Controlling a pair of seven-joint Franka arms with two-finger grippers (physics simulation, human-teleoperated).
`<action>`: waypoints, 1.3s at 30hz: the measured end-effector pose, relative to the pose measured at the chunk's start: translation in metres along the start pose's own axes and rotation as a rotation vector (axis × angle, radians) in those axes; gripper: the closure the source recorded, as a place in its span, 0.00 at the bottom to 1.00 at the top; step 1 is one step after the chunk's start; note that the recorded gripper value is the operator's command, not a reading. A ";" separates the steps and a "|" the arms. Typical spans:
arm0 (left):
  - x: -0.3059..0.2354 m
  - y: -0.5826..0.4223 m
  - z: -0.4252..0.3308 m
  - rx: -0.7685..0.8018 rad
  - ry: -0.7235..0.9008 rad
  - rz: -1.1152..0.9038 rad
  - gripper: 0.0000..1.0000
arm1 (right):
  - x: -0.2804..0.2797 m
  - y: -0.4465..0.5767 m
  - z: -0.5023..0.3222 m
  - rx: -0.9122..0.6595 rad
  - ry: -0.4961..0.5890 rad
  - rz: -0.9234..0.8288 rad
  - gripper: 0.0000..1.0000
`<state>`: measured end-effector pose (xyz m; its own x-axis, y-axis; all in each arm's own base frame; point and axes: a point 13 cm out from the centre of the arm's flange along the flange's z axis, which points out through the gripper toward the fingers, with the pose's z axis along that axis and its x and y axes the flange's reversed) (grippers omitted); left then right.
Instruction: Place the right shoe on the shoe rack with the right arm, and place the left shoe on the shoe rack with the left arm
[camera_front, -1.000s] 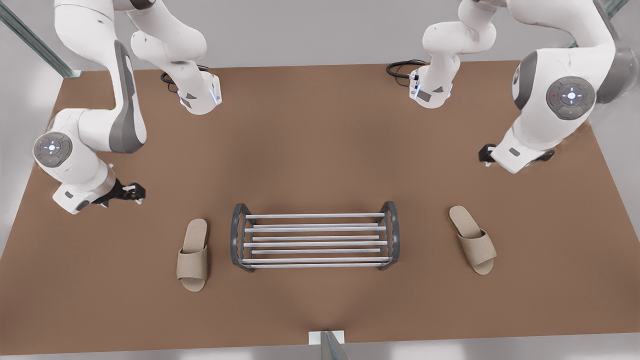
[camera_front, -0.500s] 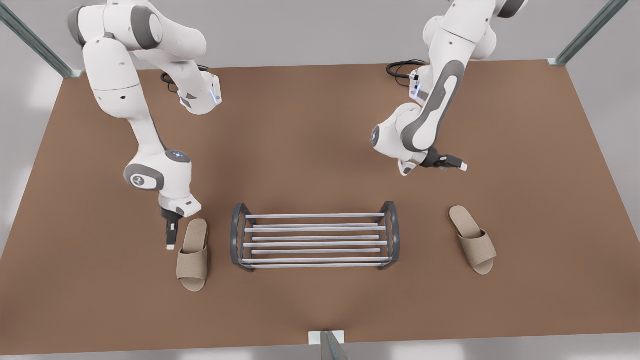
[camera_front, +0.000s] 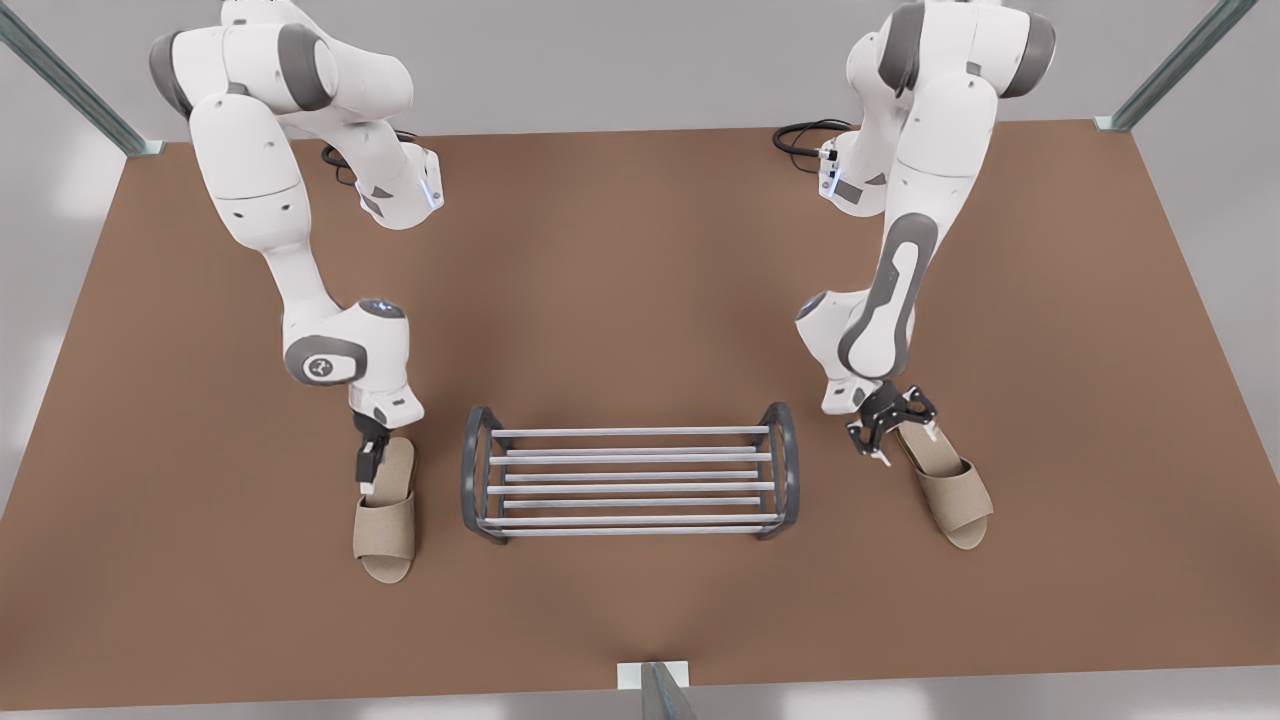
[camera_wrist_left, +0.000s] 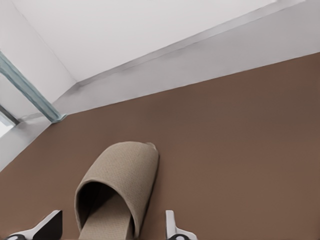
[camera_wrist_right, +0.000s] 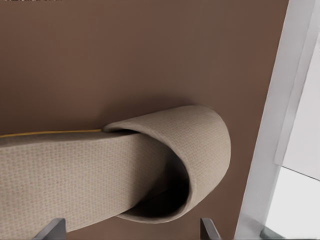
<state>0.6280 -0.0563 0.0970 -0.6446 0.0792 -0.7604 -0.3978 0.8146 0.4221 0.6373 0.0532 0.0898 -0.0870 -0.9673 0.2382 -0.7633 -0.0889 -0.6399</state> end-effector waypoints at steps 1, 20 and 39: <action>0.001 -0.004 0.005 0.002 -0.004 -0.071 0.00 | -0.002 0.001 0.003 0.000 -0.001 0.016 0.00; -0.013 -0.006 0.077 0.066 -0.134 -0.634 0.00 | 0.003 -0.039 0.032 0.162 0.031 0.061 0.00; -0.023 0.001 0.112 0.082 -0.152 -0.607 0.47 | -0.013 -0.083 0.064 0.310 0.074 0.114 0.00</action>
<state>0.7158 0.0071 0.0598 -0.2175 -0.3353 -0.9167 -0.6085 0.7809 -0.1412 0.7420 0.0577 0.0931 -0.2153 -0.9563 0.1977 -0.5160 -0.0604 -0.8544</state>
